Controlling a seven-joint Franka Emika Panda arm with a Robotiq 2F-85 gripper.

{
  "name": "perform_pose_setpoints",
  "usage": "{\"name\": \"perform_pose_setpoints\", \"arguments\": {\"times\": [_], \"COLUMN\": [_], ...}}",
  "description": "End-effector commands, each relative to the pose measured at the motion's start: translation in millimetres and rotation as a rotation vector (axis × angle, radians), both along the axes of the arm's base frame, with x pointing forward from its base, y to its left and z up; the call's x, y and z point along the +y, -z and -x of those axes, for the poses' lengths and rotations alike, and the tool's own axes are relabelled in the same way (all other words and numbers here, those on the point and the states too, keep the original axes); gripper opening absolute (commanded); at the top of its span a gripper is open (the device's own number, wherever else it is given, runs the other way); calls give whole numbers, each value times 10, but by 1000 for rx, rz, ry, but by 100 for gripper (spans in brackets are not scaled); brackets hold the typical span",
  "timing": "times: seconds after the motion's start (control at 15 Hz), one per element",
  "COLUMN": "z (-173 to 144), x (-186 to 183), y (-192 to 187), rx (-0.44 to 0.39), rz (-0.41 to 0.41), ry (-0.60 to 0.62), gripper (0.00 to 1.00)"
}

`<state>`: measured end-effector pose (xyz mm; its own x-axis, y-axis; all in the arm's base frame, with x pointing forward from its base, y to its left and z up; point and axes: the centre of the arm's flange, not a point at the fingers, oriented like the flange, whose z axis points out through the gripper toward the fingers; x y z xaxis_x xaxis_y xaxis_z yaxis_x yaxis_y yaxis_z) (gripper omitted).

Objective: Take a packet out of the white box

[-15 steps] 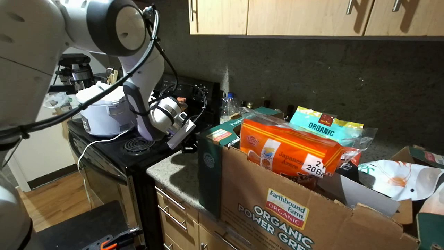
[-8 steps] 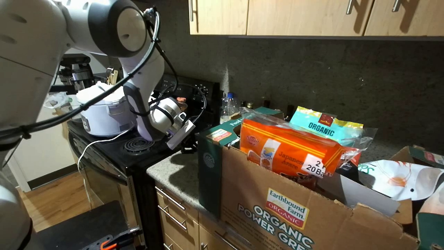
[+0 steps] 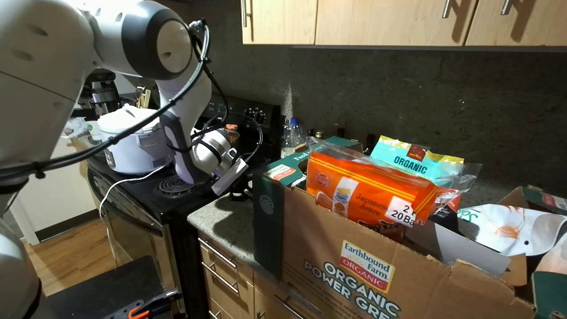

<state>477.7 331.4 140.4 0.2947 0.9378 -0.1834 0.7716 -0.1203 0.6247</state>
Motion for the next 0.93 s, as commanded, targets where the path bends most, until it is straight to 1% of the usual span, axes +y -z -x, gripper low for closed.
{"name": "perform_pose_setpoints", "arguments": {"times": [0.0,0.07,0.13,0.2,0.27,0.33,0.4,0.47,0.67,0.87], "z": [-11,-7,-6,-10,-8,-5,12,54,163,123], "x": [24,33,35,31,32,33,43,57,88,76], "y": [224,230,239,243,250,251,252,269,359,338], "rx": [38,37,38,38,39,39,39,42,51,49], "rz": [-6,-8,-9,-10,-10,-8,-8,-12,-13,-13], "ry": [-16,-15,-14,-13,-12,-13,-14,-20,-28,-24], "gripper": [21,14,13,8,12,6,5,1,1,2]}}
